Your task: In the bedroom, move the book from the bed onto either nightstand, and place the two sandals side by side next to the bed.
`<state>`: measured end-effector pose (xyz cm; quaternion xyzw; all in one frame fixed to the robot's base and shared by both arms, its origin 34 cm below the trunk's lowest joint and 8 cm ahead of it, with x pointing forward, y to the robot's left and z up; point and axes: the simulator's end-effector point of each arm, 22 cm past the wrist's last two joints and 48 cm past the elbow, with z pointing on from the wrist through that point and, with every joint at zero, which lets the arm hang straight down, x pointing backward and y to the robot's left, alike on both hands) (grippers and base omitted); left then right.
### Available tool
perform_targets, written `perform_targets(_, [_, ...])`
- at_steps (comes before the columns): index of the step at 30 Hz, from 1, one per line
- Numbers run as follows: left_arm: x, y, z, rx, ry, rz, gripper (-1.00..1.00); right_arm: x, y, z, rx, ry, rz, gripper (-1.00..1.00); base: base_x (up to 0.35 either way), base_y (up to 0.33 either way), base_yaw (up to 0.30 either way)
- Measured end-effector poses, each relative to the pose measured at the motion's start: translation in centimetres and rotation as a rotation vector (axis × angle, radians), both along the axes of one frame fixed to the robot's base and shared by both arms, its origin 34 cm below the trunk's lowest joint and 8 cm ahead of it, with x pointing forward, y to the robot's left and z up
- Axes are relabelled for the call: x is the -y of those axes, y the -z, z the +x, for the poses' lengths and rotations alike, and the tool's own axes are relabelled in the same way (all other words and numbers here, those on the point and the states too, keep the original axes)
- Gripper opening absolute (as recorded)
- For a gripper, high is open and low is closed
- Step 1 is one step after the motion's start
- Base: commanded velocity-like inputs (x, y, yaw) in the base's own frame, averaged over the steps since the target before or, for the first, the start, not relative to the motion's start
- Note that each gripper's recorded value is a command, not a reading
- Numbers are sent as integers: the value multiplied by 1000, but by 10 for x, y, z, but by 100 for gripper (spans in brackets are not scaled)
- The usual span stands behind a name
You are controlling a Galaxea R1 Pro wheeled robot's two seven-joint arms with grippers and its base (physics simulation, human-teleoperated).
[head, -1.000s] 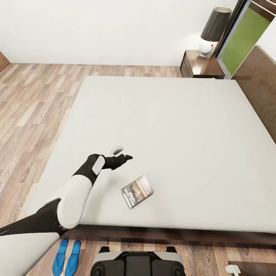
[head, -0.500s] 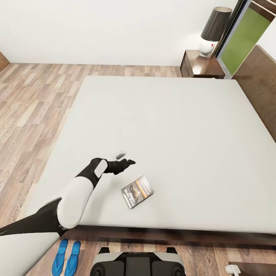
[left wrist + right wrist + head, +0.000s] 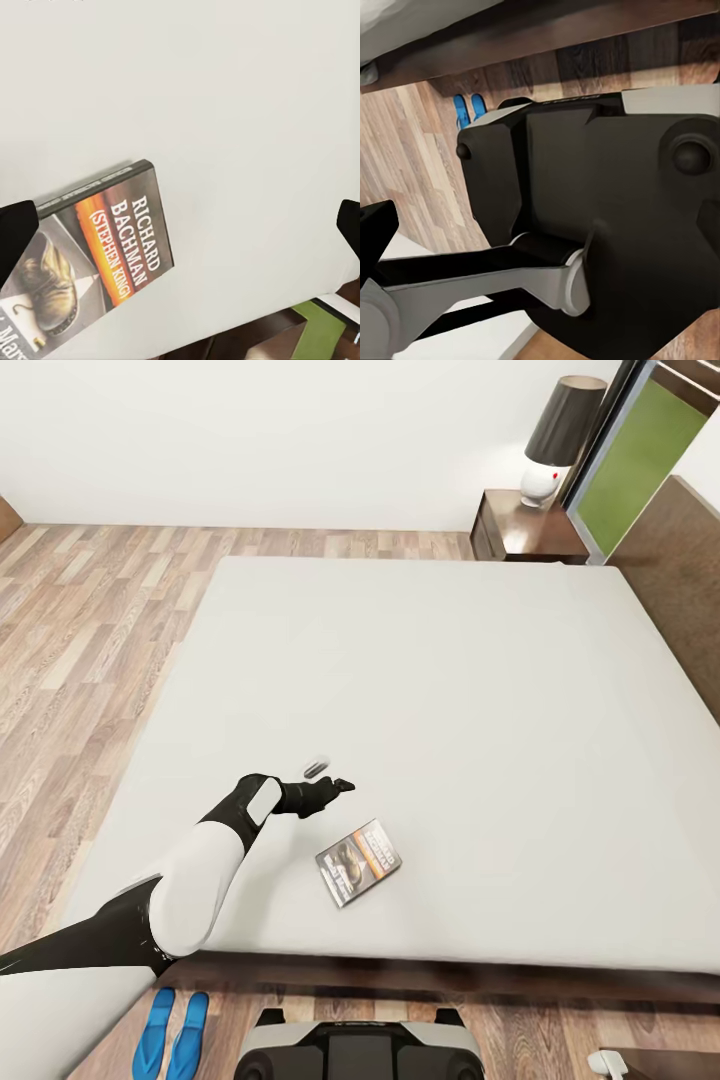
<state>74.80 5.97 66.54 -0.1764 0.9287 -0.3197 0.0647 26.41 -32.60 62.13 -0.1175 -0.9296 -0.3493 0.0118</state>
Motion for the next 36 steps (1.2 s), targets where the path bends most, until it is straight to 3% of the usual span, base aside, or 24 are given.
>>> perform_targets(36, [0, 35, 9, -3, -1, -1, 100, 0, 34, 11, 1, 0, -1, 100, 0, 0, 0])
